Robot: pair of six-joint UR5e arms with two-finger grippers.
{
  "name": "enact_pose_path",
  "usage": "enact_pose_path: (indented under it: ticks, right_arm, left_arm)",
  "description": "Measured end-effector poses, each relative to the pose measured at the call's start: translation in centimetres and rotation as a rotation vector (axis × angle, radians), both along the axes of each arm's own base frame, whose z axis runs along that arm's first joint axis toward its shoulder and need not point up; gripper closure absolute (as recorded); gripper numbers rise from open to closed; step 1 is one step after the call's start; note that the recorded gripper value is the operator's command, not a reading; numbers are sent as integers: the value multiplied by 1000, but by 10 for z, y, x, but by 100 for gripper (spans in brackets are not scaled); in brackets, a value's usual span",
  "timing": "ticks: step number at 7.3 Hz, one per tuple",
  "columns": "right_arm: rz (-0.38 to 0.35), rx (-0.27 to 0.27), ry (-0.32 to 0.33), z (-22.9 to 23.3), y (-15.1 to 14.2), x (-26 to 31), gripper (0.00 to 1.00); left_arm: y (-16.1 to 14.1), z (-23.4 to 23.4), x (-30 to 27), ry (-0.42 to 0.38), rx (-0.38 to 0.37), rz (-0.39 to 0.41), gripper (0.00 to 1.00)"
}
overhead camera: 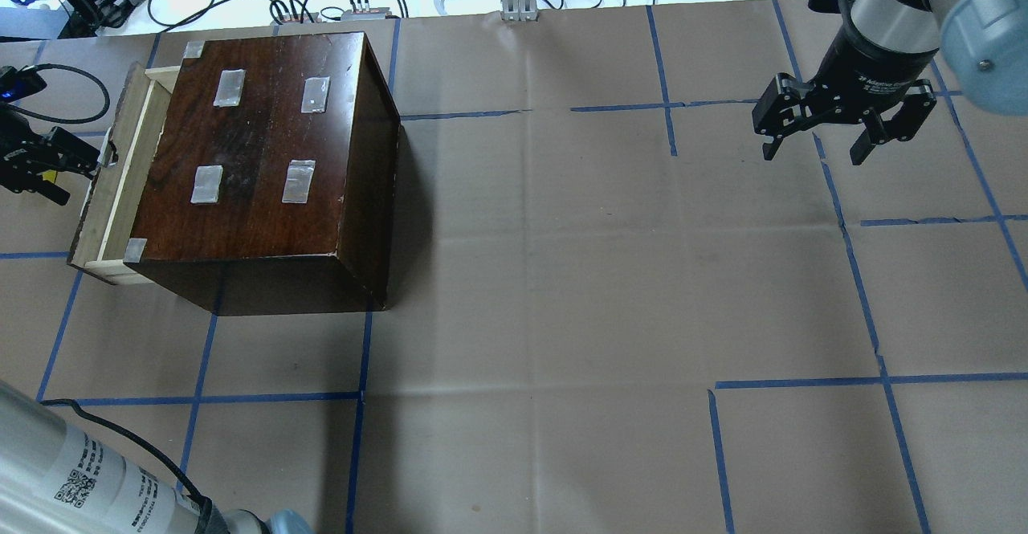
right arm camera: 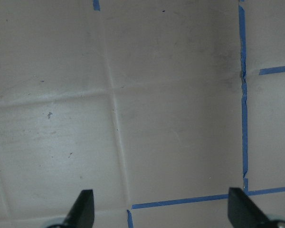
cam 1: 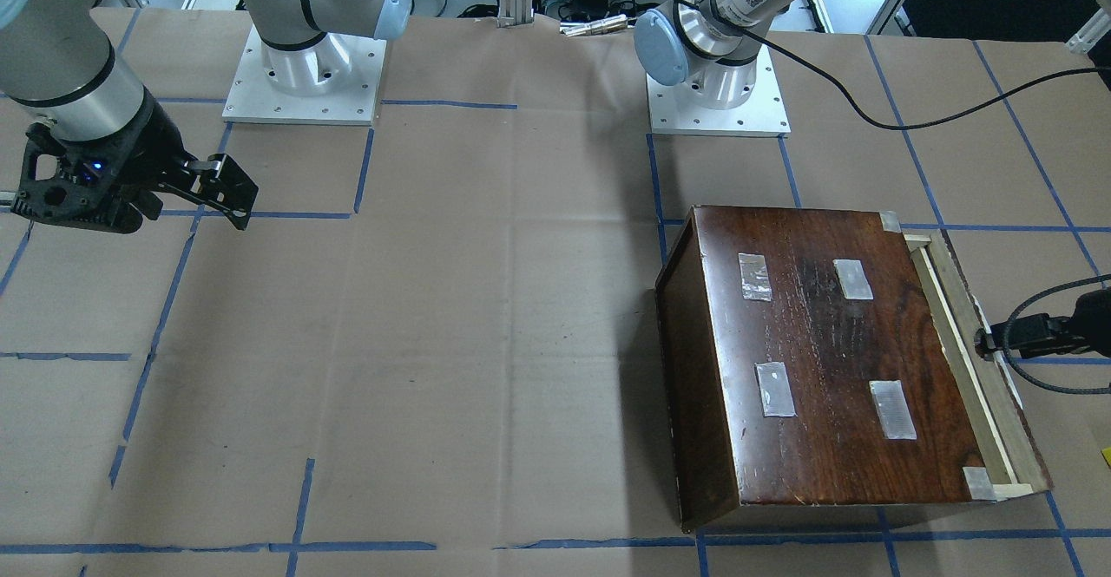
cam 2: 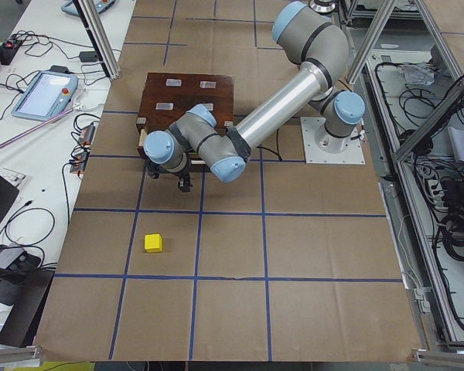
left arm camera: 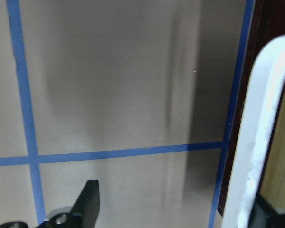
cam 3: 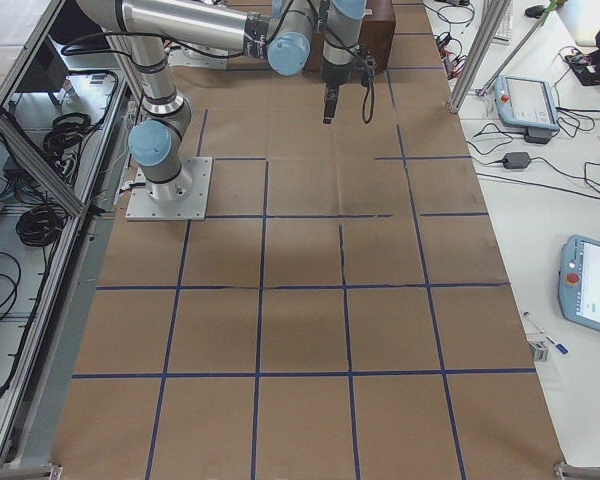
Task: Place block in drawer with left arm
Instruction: 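Hook the white handle with the left gripper and pull the drawer open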
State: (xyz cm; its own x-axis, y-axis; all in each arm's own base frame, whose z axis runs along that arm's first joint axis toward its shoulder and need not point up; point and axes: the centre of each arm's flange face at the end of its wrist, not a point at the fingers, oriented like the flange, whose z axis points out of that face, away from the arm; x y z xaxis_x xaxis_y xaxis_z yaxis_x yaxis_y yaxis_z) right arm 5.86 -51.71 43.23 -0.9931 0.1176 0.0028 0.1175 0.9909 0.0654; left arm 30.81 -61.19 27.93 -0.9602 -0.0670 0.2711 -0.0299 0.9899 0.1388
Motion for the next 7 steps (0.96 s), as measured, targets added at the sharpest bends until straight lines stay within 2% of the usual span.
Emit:
enact_pose_path:
  ticks: [3,7]
  right_arm:
    - [0,0,0,0,0,0,0]
    - [0,-1,0,0,0,0,0]
  left_arm:
    - [5,1,28,-24,1,4,1]
    - [5,5,50,-87,23,-39,1]
